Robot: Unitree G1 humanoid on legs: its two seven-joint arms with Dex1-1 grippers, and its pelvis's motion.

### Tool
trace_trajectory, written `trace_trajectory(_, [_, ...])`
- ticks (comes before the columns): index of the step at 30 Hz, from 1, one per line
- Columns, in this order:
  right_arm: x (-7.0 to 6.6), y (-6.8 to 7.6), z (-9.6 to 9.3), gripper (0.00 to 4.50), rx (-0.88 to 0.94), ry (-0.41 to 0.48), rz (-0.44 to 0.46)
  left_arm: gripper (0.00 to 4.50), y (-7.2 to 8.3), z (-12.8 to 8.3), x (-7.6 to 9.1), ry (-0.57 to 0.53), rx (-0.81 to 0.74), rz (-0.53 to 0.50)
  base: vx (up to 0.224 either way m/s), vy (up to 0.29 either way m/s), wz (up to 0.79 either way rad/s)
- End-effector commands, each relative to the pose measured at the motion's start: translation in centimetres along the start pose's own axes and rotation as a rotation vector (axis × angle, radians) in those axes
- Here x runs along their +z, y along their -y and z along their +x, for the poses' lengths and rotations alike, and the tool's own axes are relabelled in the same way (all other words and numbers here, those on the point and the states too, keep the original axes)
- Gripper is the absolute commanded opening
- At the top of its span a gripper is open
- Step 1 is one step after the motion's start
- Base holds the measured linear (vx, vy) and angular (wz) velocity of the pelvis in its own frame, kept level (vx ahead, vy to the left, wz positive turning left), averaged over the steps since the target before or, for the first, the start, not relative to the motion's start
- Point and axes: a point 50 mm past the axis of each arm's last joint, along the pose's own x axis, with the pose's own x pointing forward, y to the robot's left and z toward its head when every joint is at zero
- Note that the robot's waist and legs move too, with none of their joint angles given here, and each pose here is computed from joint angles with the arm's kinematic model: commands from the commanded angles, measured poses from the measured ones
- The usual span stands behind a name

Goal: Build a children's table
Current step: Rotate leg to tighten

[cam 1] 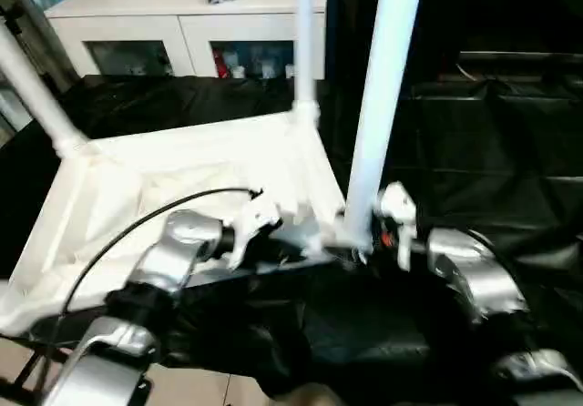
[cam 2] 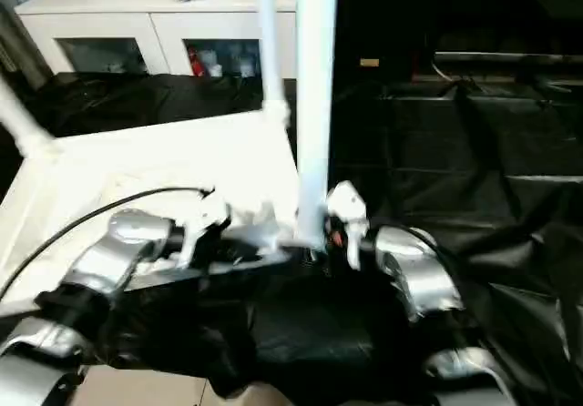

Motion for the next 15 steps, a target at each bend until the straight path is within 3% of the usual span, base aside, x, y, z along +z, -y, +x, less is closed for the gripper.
trace_trajectory(1, [-0.8, -2.16, 2.19, 3.59, 0.176, -0.04, 0.018, 0.0, 0.3, 0.74, 1.75, 0.055, -0.044, 0.074, 0.0, 0.0, 0.0])
trace_trajectory(11, [-0.97, -2.57, 2.45, 2.87, 0.193, -0.049, 0.03, 0.0, 0.55, 0.68, 1.56, 0.052, -0.058, 0.074, 0.0, 0.0, 0.0])
trace_trajectory(15, [-1.03, -2.55, 2.6, 2.77, 0.167, -0.037, 0.048, 0.0, 0.47, 0.82, 1.67, 0.065, -0.04, 0.067, 0.0, 0.0, 0.0])
